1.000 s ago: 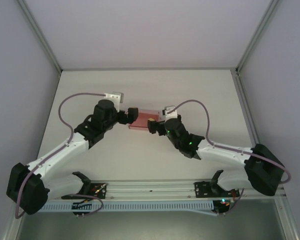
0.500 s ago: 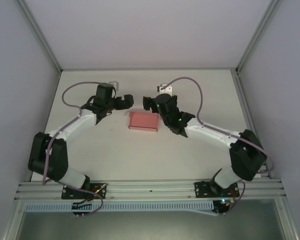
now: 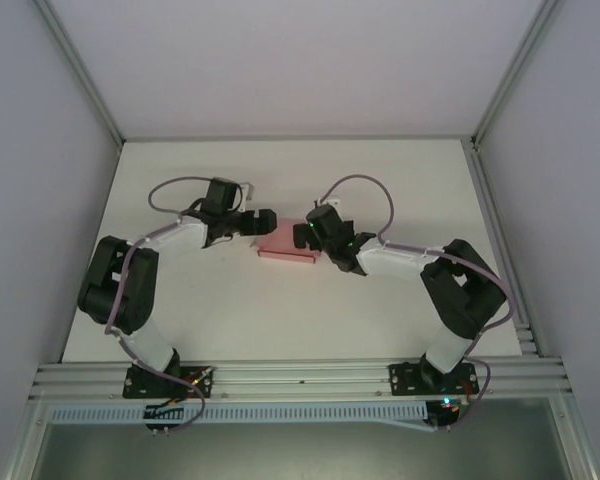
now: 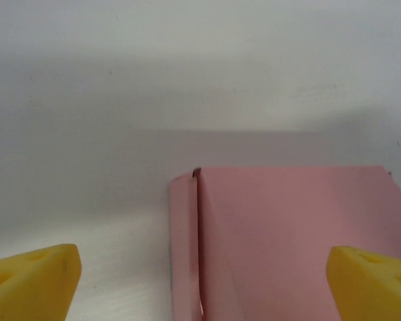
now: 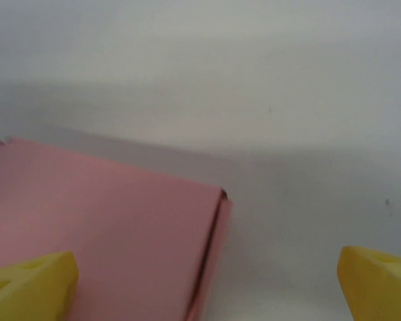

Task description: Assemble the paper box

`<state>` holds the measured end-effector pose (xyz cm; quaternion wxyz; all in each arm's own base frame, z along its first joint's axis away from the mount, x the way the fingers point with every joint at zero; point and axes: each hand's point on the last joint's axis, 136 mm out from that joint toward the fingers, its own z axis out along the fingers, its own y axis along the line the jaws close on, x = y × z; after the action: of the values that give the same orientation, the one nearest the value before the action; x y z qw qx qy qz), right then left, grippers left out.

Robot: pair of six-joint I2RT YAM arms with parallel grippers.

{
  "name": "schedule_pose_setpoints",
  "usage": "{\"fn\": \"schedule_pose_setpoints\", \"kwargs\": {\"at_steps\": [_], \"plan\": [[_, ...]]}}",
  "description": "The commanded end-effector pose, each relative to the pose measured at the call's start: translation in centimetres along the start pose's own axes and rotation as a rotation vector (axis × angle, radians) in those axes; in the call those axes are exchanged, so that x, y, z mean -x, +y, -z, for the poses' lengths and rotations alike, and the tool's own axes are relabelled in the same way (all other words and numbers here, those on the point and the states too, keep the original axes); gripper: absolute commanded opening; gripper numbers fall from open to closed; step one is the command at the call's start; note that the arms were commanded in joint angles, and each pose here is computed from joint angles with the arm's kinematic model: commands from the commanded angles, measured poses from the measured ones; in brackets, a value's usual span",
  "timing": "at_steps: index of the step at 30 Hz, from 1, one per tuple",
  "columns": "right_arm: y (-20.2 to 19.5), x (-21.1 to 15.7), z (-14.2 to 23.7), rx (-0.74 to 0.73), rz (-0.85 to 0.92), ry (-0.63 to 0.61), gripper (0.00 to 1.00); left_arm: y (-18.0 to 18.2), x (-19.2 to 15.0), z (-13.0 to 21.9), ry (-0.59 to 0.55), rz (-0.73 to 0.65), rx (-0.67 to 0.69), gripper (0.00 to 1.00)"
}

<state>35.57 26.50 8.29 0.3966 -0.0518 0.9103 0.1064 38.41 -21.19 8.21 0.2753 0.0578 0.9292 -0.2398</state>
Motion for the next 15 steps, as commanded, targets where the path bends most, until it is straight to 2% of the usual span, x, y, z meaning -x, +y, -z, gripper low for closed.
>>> {"fn": "schedule_pose_setpoints", "kwargs": {"at_steps": [1, 4, 8, 15], "plan": [[-0.2, -1.8, -0.4, 0.014, -0.046, 0.016, 1.00, -0.1, -1.2, -0.9, 0.029, -0.007, -0.057, 0.86], [-0.6, -2.8, -0.7, 0.014, -0.058, 0.020, 1.00, 0.0, -1.7, -1.3, 0.041, -0.009, -0.063, 0.76], [-0.9, -3.4, -1.0, 0.011, -0.046, 0.022, 1.00, -0.1, -1.9, -1.9, 0.052, -0.014, -0.082, 0.68], [-1.1, -3.2, -0.5, 0.005, -0.043, 0.018, 1.00, 0.0, -2.4, -3.1, 0.068, -0.018, -0.107, 0.40]]}}
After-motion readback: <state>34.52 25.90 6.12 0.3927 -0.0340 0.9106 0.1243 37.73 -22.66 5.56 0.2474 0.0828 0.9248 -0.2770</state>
